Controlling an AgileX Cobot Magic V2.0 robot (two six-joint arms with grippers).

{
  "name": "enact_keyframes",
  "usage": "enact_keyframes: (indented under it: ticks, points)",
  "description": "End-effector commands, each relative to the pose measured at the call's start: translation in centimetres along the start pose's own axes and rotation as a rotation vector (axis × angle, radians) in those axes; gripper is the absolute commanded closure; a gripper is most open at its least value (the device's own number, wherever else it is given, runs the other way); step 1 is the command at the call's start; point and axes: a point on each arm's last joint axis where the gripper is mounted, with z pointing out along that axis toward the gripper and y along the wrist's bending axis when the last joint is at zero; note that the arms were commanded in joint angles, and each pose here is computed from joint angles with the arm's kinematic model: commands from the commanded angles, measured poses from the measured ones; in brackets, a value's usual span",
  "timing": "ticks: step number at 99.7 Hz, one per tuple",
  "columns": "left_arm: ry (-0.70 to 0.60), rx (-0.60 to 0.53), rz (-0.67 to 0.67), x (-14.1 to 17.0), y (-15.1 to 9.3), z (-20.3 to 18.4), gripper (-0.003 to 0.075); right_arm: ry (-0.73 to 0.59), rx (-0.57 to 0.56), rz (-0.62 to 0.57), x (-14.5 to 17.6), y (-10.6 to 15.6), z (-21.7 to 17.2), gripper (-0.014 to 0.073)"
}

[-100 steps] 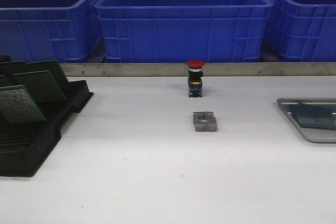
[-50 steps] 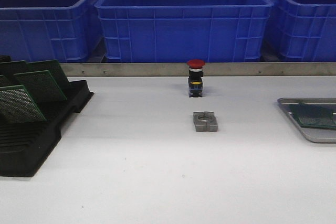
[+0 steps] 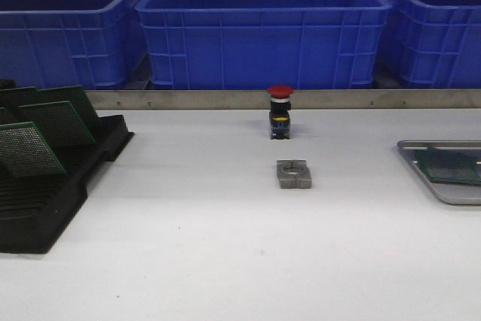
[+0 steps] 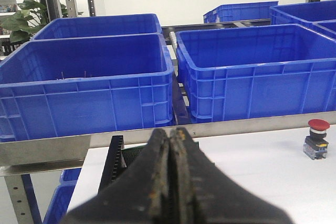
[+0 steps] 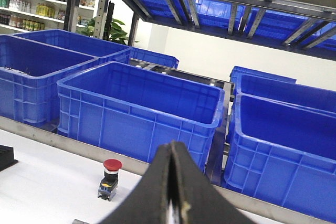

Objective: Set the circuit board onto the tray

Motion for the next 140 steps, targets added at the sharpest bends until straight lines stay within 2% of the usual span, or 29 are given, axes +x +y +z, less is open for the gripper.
enact_keyframes:
  ticks: [1,37,44,45,46,47,48,51,52,55,61,72,92,118,140]
  points:
    - [-0.029,-0.027,-0.025,-0.9,0.3,0.0,0.0741,-0.04,0.016,0.013,-0.9,-0.1,-0.2,0.0656]
    - [-0.03,-0.051,-0.03,-0.8,0.5,0.1,0.0741,-0.04,0.016,0.013,-0.9,-0.1,-0.2,0.0656]
    - [-0.013,-0.051,-0.045,-0.6,0.5,0.1,0.0741,-0.04,0.016,0.013,-0.9,-0.1,-0.2,0.0656]
    - [-0.008,-0.054,-0.009,-0.5,0.5,0.1,0.0741,-0.04,0.016,0.013,-0.9,-0.1,-0.2,0.0656]
    - [-0.007,-0.054,-0.045,-0.5,0.5,0.0,0.0741,-0.04,0.016,0.013,-0.9,-0.1,-0.2,0.0656]
    - [0.0,-0.056,-0.009,-0.5,0.5,0.0,0.0741,-0.04,0.016,0.013,-0.9,-0.1,-0.2,0.0656]
    - [0.004,-0.055,-0.05,-0.4,0.5,0.0,0.0741,-0.04,0.016,0.013,-0.9,-0.1,-0.2,0.0656]
    - [0.022,-0.057,-0.061,-0.2,0.5,0.0,0.0741,-0.04,0.016,0.013,-0.9,-0.1,-0.2,0.0656]
    - [0.03,-0.061,-0.026,-0.2,0.6,0.0,0.0741,-0.04,0.016,0.013,-0.9,-0.1,-0.2,0.0656]
    - [0.053,-0.069,-0.072,0.2,0.6,0.0,0.0741,-0.04,0.016,0.013,-0.9,-0.1,-0.2,0.0656]
    - [0.071,-0.094,-0.036,0.9,0.9,0.1,0.0741,-0.04,0.016,0.013,-0.9,-0.1,-0.2,0.0656]
    - [-0.002,-0.111,-0.015,2.3,1.0,0.0,0.0741,-0.04,0.016,0.013,-0.9,-0.1,-0.2,0.0656]
    - [-0.014,-0.113,-0.072,7.2,0.8,-1.1,0.0741,-0.04,0.016,0.013,-0.9,-0.1,-0.2,0.0656]
    - [0.065,-0.119,-0.082,8.3,0.7,-1.9,0.0741,-0.039,0.01,0.014,-0.9,-0.1,-0.2,0.0656]
    - [0.07,-0.119,-0.073,8.2,0.7,-1.9,0.0741,-0.038,0.001,0.013,-0.9,0.0,-0.2,0.0656]
